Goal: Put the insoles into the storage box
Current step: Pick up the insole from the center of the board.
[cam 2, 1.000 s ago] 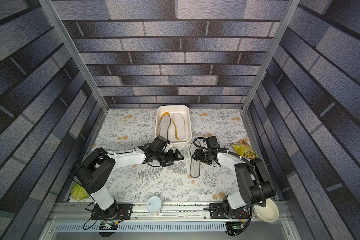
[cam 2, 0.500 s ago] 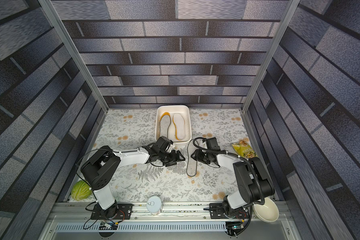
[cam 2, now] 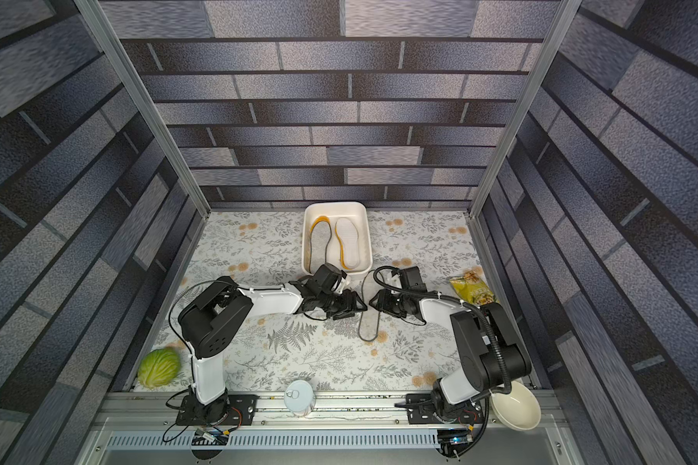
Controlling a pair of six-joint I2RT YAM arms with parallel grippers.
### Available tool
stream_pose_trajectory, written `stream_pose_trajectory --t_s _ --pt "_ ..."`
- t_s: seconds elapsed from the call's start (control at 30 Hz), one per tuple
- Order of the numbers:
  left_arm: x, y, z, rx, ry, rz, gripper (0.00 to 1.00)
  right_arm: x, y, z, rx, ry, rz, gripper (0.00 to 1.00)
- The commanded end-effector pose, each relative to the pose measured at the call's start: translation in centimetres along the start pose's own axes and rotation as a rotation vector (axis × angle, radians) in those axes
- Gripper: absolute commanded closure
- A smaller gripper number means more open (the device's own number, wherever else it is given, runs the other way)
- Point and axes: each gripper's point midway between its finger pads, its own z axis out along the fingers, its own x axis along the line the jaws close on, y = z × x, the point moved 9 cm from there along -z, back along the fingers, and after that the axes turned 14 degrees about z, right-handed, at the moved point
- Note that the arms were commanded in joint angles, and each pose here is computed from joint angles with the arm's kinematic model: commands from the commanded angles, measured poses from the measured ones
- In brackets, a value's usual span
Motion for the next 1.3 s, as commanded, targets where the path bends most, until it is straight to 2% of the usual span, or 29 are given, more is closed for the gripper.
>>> stream_pose_trajectory --t_s 0.0,0.17,0.47,0.97,1.27 --pt "-0.3 0.1 0.8 0.014 -0.019 0.006 0.42 -1.3 -0.9 0.6 0.047 -0.024 0.042 0.51" --pt "-0.4 -0.6 0.9 0.025 -0.001 0.01 0.47 -1.3 -0.9 0.4 0.044 -0.026 0.039 0.52" --pt "-0.5 -1.6 1.6 0.049 -0.001 0.017 0.46 -1.1 -0.9 0.6 0.06 -0.003 0.048 0.53" --pt "-1.1 -1.5 1.7 0.055 -0.009 0.032 0.46 -0.9 -1.0 0.9 0.072 0.054 0.064 0.68" --pt "-1.1 -1.5 1.5 0.056 -0.008 0.036 0.45 -1.4 -1.1 1.1 0.053 0.026 0.072 0.76"
